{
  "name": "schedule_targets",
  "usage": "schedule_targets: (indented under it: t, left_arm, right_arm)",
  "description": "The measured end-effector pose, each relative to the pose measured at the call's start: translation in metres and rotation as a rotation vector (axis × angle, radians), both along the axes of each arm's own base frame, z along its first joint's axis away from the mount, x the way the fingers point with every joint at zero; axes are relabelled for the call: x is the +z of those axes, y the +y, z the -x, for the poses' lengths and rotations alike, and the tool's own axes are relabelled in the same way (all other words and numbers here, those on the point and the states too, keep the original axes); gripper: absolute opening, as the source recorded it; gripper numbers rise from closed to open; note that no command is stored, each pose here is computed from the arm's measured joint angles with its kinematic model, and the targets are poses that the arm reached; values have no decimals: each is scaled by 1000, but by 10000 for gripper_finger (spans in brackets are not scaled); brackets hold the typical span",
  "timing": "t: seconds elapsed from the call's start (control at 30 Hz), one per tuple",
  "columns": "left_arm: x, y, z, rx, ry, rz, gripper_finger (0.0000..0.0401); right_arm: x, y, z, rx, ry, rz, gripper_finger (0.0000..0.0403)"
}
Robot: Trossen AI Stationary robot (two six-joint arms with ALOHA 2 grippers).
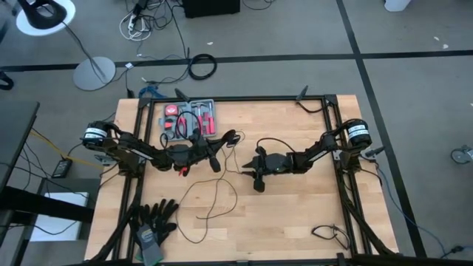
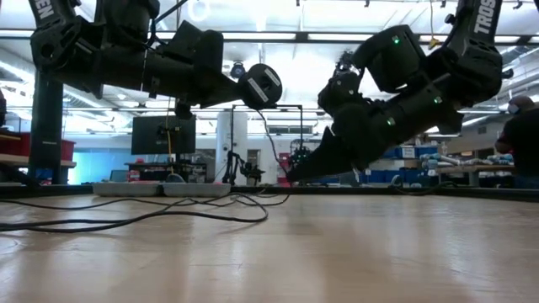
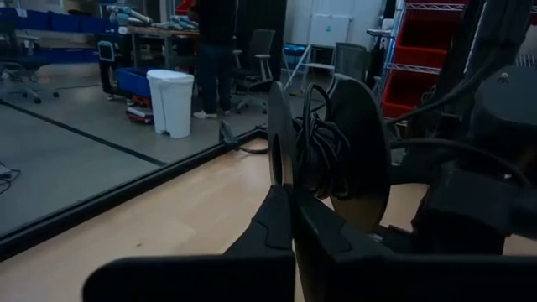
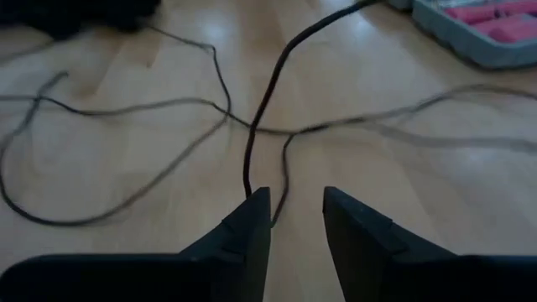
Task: Coil cords
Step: Coil the black wire onto the spool
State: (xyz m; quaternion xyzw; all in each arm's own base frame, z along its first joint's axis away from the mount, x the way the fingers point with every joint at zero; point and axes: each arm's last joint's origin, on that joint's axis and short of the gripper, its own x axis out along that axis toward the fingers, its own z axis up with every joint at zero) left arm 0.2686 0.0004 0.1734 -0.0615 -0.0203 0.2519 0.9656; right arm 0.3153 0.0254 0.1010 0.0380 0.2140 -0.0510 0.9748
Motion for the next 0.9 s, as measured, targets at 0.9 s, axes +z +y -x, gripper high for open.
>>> schedule_targets:
  t: [0.9]
  left_arm:
    - [7, 0, 1, 20, -63, -24, 0]
  right_arm:
    - [7, -5, -4, 2, -86, -45, 113]
